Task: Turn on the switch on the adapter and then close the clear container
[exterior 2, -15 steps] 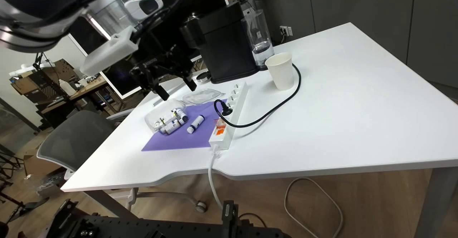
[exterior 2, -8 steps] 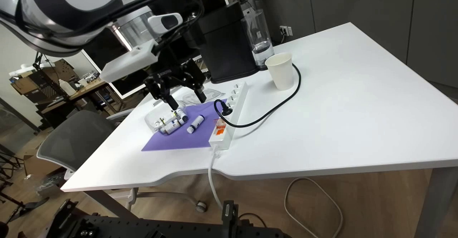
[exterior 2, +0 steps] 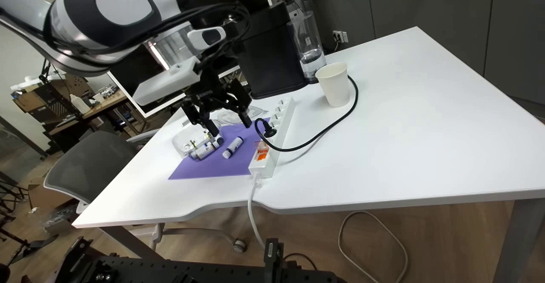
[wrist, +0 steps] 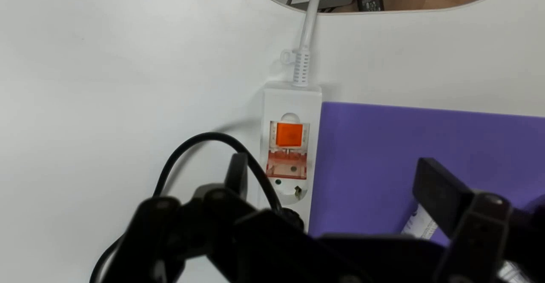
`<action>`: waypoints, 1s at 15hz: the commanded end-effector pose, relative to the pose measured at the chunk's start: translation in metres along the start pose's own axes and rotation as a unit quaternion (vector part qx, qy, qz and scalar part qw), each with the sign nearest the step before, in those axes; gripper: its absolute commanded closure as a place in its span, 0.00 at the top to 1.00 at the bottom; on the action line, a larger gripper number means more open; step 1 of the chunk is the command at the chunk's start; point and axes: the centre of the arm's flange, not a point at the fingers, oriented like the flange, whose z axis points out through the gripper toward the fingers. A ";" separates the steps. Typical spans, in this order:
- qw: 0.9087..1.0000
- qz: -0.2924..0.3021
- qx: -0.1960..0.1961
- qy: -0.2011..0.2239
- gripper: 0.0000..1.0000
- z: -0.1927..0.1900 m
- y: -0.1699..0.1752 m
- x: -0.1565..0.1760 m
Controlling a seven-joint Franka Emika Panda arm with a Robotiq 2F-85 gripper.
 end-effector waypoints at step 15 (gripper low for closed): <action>0.998 0.039 -0.007 -0.043 0.00 0.071 -0.019 0.040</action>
